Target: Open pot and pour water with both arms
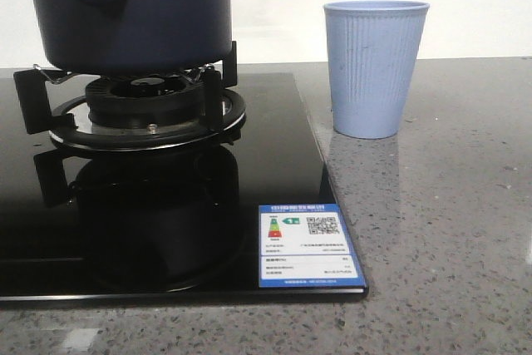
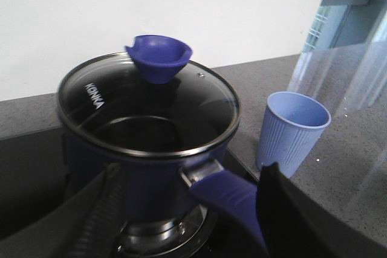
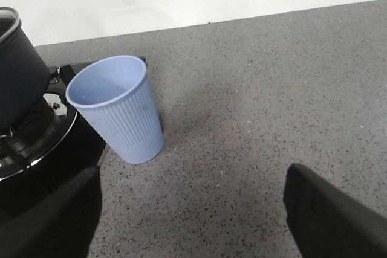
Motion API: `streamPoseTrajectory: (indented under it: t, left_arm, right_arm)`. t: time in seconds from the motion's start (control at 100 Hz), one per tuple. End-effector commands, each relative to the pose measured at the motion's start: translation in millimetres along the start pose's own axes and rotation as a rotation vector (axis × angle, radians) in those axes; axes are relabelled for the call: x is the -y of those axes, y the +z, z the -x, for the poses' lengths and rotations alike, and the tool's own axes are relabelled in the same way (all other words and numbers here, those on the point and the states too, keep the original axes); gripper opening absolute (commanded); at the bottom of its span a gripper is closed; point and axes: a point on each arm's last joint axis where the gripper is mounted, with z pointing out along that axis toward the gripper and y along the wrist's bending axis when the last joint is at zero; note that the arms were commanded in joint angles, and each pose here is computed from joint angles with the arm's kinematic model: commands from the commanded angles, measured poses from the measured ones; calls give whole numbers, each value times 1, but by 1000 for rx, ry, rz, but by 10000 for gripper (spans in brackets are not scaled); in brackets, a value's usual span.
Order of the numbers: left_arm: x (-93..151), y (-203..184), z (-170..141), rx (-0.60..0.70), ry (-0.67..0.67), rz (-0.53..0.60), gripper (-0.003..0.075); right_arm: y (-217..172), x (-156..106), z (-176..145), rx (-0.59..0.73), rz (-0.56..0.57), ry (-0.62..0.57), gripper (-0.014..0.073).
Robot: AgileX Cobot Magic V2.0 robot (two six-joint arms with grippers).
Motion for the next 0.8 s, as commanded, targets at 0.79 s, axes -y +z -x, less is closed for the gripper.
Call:
streamPoseTrajectory:
  t: [0.79]
  left_arm:
    - [-33, 139, 56, -55, 14, 11, 572]
  right_arm:
    - [-2, -2, 13, 59, 6, 4, 539]
